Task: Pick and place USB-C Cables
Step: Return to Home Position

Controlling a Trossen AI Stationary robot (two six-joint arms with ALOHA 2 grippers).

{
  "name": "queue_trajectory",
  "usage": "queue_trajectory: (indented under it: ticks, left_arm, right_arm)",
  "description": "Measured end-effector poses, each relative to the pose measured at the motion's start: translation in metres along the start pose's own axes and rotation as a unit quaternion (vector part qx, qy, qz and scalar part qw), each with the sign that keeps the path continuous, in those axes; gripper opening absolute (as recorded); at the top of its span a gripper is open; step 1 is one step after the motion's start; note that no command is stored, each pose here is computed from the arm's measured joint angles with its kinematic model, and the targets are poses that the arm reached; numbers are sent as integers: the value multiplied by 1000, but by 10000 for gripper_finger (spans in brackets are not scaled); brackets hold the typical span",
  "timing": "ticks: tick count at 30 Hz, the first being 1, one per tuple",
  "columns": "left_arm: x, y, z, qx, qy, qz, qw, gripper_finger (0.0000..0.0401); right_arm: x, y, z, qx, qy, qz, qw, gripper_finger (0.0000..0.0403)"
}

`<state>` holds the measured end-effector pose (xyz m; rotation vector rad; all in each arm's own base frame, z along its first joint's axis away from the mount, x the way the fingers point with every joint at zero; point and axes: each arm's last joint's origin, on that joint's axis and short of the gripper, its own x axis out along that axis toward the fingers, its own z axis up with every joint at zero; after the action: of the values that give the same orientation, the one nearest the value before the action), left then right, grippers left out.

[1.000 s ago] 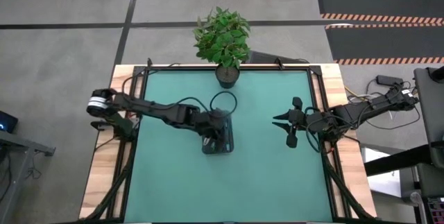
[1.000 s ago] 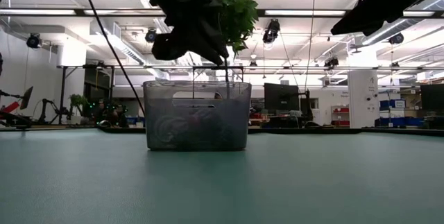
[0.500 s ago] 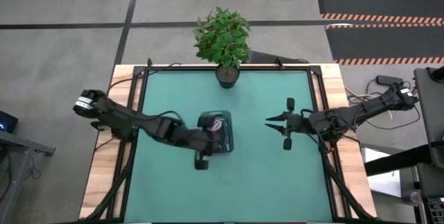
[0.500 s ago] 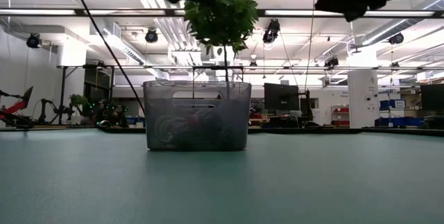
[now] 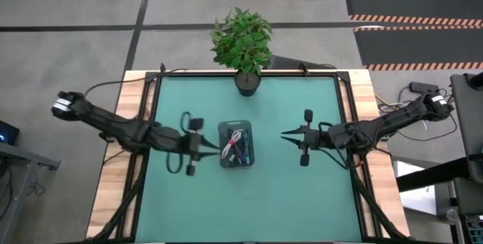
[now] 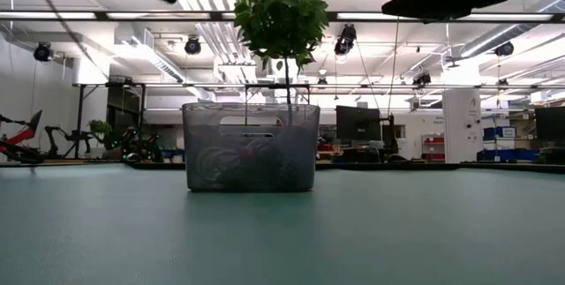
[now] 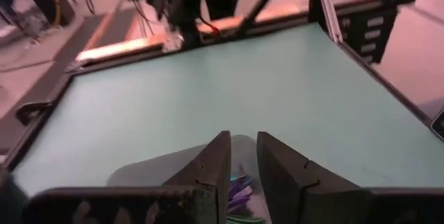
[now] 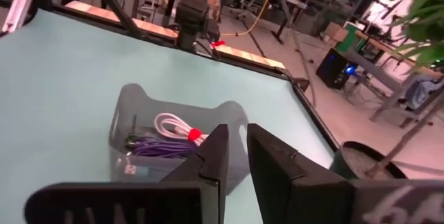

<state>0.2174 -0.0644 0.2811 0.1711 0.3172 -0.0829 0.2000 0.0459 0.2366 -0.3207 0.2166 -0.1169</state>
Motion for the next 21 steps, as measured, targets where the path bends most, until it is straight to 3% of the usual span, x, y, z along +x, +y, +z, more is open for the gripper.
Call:
queue_trajectory:
  ticks: [10, 17, 21]
  left_arm:
    - [-62, 17, -37, -24, -96, 22, 995, 56]
    - [-84, 21, -63, -35, -138, 37, 989, 56]
    - [-92, 21, -78, -39, -157, 40, 986, 56]
  right_arm:
    - [-2, -21, -24, 13, 8, -40, 999, 43]
    - [-9, -40, -42, 26, 2, -75, 997, 43]
    - [-17, -45, -48, 30, -15, -65, 997, 43]
